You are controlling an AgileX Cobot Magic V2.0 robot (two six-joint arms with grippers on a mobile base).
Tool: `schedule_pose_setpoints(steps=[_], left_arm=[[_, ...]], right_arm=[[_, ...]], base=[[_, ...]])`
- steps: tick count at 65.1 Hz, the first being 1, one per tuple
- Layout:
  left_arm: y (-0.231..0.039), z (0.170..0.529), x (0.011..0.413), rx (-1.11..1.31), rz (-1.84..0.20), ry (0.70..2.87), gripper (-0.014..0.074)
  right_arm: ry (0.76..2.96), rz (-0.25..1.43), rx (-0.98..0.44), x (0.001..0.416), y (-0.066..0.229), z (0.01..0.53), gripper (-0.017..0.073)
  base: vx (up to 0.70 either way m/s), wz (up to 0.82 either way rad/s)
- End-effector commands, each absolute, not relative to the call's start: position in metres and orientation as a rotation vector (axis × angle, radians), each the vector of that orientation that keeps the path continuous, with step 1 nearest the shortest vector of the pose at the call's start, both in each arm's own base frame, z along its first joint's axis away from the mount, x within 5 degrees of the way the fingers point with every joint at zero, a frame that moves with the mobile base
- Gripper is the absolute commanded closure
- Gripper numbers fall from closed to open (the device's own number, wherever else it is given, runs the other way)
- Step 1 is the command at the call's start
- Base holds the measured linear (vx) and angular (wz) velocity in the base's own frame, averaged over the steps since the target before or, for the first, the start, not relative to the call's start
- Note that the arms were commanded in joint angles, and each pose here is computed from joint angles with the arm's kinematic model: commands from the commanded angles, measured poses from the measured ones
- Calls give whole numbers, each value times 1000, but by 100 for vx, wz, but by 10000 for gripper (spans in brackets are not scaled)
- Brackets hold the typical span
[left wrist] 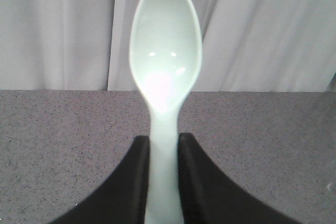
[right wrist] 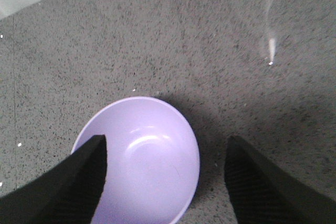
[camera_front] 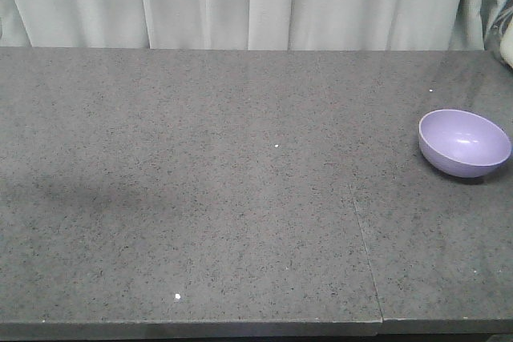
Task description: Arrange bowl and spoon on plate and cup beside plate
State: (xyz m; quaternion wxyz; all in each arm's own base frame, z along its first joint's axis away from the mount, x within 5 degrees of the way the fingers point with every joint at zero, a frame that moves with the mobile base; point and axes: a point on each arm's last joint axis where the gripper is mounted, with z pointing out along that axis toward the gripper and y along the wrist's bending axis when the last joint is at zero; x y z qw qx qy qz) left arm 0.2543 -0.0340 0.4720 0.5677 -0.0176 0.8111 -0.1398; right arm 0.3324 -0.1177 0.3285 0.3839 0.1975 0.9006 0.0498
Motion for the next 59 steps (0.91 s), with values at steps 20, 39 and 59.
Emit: schedule_pose_setpoints(steps=[20, 39, 59], left_arm=[[-34, 491, 244, -43, -350, 1811, 601], [-34, 490, 244, -43, -351, 1818, 601], [-34, 490, 244, -43, -351, 1819, 601]], right_arm=[[2328, 276, 503, 376, -132, 271, 83], [2402, 295, 492, 384, -133, 244, 95], [2420, 308, 495, 385, -133, 240, 458]], base=[[0, 0], [0, 0], [0, 0]])
